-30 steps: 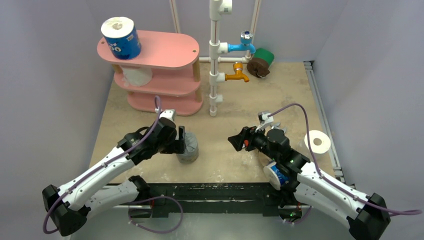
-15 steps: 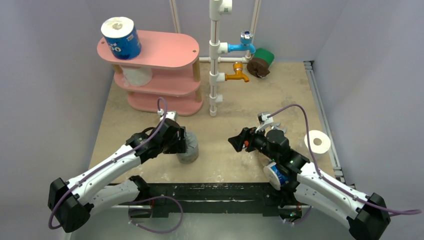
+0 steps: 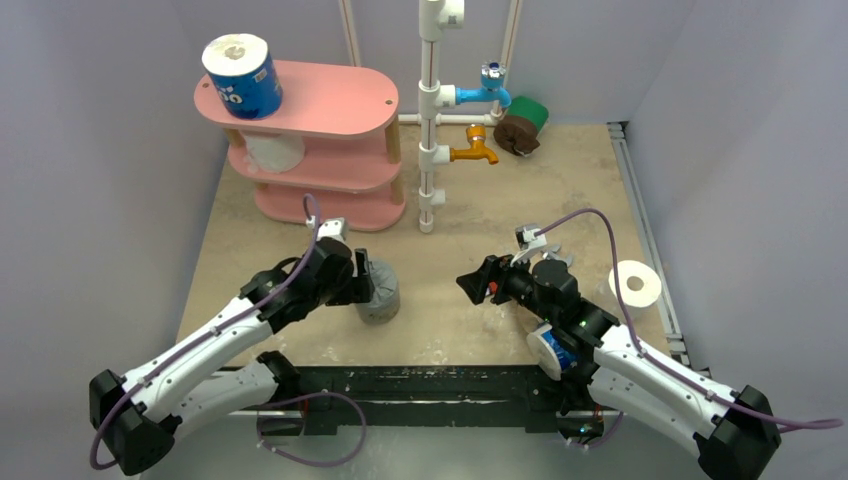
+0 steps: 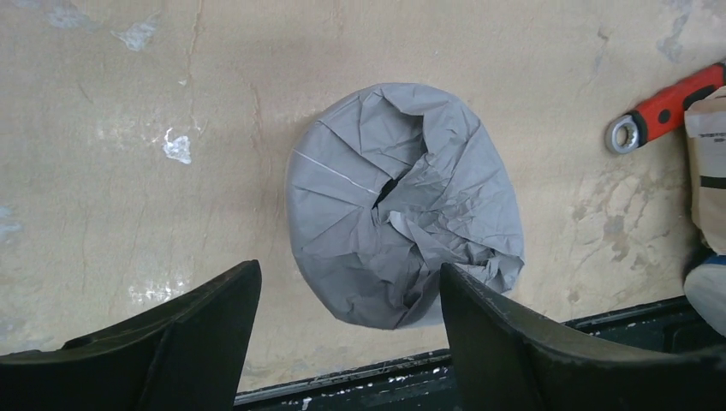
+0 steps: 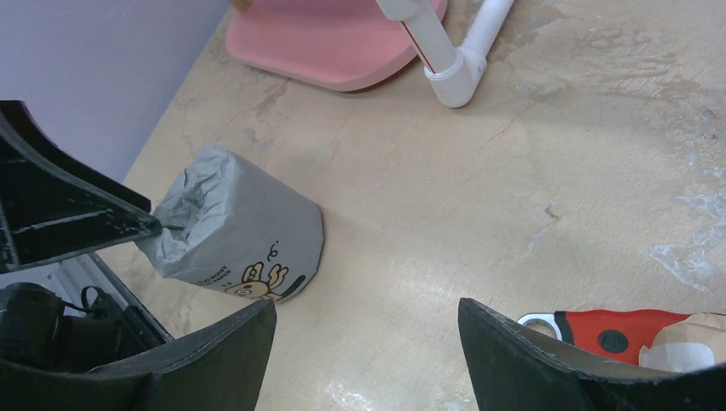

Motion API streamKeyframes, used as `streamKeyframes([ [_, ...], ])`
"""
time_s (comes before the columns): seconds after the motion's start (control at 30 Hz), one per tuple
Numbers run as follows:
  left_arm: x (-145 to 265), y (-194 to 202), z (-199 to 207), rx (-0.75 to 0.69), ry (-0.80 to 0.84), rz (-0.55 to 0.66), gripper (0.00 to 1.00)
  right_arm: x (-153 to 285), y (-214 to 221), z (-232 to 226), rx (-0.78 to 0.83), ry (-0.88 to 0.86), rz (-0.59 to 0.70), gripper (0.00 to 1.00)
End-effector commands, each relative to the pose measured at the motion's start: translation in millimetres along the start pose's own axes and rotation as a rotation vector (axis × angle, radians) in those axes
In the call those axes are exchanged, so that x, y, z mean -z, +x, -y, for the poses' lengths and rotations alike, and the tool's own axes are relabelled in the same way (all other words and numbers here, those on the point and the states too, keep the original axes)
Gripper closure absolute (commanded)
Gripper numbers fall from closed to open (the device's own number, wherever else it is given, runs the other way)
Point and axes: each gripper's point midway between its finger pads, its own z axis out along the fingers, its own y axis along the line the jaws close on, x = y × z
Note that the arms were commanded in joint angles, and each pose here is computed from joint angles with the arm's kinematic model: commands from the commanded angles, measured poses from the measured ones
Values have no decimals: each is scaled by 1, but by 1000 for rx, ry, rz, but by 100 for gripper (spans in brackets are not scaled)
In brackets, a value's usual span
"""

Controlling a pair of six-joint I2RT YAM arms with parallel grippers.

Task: Place and organize the paper towels onto the shelf
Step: Pick up the paper towel from the center of the board.

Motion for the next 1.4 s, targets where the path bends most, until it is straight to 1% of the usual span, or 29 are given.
streamKeyframes([
  [0.0, 23, -26, 0, 4, 10, 93, 24, -1, -7, -2, 2, -6, 28, 21],
  [0.13, 24, -33, -2, 2, -12, 112, 23, -1, -7, -3, 2, -6, 28, 21],
  [0.3, 1, -23, -7, -2, -66, 50, 24, -1, -7, -3, 2, -9, 28, 21],
  [0.47, -19, -16, -12, 7, -105, 13, 27, 0, -6, -3, 3, -9, 26, 21],
  [0.63, -29, -12, -10, 14, -92, -5, 29, 1, -5, -2, 1, -8, 26, 21],
  [0.93, -41, 1, -11, 15, -94, -45, 40, 1, -4, -2, -1, -10, 26, 21],
  [1.07, -46, 6, -11, 17, -94, -62, 43, 1, -4, -2, 0, -9, 27, 21],
  [1.17, -48, 9, -11, 17, -92, -70, 48, 1, -5, -2, 1, -10, 29, 21],
  [1.37, -49, 10, -12, 13, -93, -72, 61, 1, -3, -1, -1, -8, 25, 21],
])
